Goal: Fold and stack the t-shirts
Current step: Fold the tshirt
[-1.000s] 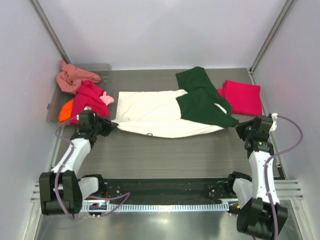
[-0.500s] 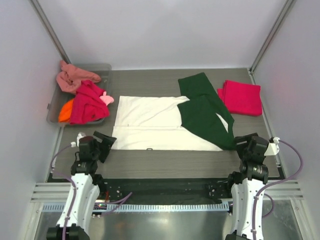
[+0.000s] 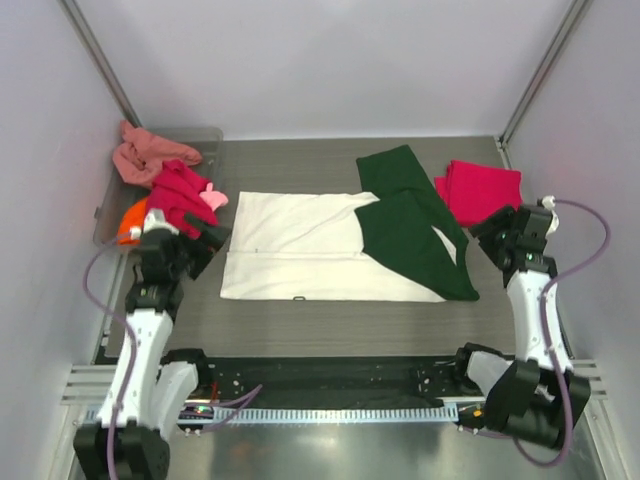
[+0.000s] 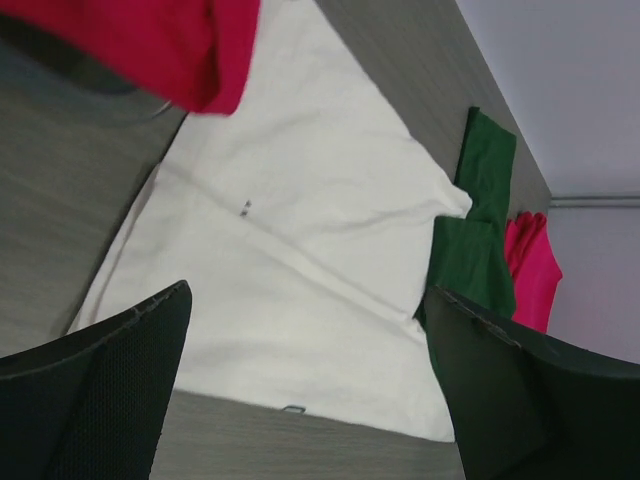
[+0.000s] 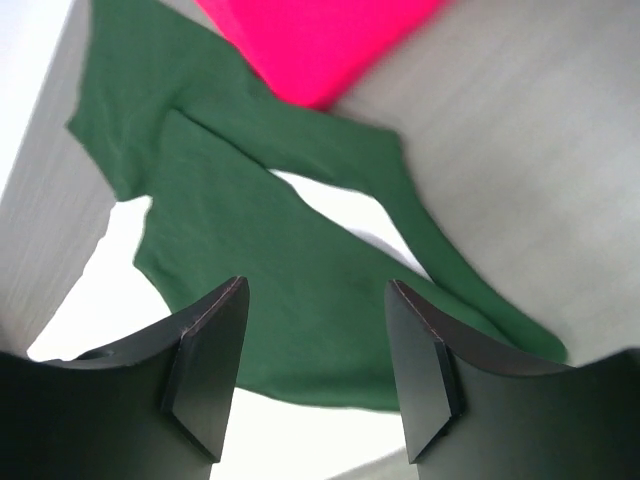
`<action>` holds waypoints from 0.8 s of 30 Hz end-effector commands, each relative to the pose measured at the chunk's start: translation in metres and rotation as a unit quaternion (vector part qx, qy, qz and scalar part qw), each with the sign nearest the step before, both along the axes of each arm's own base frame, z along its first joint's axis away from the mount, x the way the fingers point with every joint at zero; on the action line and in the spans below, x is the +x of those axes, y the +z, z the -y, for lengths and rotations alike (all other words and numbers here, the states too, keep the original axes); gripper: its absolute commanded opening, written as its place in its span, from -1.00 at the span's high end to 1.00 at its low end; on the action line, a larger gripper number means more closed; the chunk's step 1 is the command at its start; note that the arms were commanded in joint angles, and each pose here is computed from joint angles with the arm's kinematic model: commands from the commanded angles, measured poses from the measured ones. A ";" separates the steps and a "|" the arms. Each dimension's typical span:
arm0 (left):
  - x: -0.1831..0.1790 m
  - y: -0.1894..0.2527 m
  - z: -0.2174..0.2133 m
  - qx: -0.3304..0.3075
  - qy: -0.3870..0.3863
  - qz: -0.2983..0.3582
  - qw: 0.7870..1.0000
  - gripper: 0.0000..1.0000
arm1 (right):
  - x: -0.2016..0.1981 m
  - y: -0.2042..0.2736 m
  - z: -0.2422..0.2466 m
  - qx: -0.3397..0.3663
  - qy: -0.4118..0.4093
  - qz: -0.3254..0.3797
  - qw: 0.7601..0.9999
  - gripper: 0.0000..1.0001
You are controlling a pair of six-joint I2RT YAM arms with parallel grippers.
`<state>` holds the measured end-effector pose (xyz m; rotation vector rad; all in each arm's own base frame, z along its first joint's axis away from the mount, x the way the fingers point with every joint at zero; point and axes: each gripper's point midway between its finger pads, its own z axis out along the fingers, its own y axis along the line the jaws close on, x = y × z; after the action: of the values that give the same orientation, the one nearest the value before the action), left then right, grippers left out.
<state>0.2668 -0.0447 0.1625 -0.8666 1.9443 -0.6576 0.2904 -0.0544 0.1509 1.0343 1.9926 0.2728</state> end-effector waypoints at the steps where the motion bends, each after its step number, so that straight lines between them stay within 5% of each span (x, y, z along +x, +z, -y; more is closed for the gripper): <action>1: 0.056 0.047 0.015 0.031 -0.066 0.051 0.996 -0.99 | 0.055 0.054 -0.004 -0.028 0.063 0.087 0.994 -0.25; 13: 0.176 0.039 0.045 0.075 -0.102 0.015 0.992 -0.99 | 0.190 0.047 -0.020 -0.081 0.108 0.052 0.990 -0.22; 24: 0.262 0.001 0.090 0.123 -0.170 0.011 0.978 -0.95 | 0.327 -0.033 -0.034 -0.087 0.133 0.011 0.987 -0.27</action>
<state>0.4997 -0.1345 0.1431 -0.4562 2.1997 -0.6054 0.5874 -0.0273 0.1059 0.7037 2.1365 0.2553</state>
